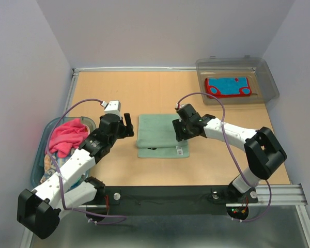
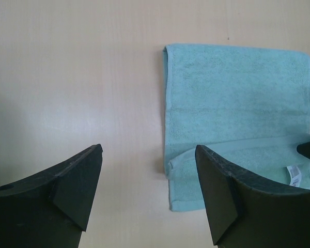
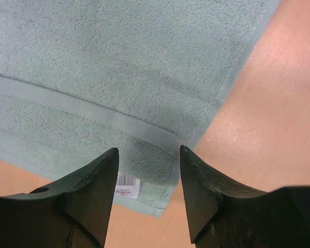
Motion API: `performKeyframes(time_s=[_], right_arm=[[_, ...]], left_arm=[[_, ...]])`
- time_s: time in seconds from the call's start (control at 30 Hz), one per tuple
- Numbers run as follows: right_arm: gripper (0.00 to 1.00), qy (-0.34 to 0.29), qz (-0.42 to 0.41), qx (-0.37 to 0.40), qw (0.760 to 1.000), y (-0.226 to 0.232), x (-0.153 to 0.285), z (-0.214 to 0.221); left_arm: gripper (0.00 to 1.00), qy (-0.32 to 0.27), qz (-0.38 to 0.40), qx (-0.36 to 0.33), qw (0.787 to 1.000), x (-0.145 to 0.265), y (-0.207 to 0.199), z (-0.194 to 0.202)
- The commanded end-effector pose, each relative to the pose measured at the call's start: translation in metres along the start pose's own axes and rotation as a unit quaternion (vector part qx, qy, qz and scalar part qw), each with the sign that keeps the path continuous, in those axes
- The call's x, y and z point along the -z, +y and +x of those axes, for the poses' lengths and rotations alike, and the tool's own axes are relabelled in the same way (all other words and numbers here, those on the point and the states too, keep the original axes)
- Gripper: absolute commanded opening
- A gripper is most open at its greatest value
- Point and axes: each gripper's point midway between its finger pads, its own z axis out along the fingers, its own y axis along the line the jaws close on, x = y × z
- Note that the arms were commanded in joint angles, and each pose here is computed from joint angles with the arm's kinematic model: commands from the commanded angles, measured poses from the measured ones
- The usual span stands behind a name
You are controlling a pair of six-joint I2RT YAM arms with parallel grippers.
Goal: Fold and stack the towels
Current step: Fold the towel
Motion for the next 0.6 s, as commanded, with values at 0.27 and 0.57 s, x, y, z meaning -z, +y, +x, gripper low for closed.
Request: performKeyframes(time_s=[0.27,0.57], right_arm=[[0.48,-0.015,0.011,-0.008,1.000,-0.011,-0.018,-0.021],[0.06,-0.043,-0.020,0.031,0.998,-0.008,-0.001,-0.019]], left_arm=[[0.83,-0.011,0.002,0.001,1.000,-0.001,-0.001,-0.003],[0.82,-0.009,0.008,-0.001,1.000,-0.002,-0.003,-0.002]])
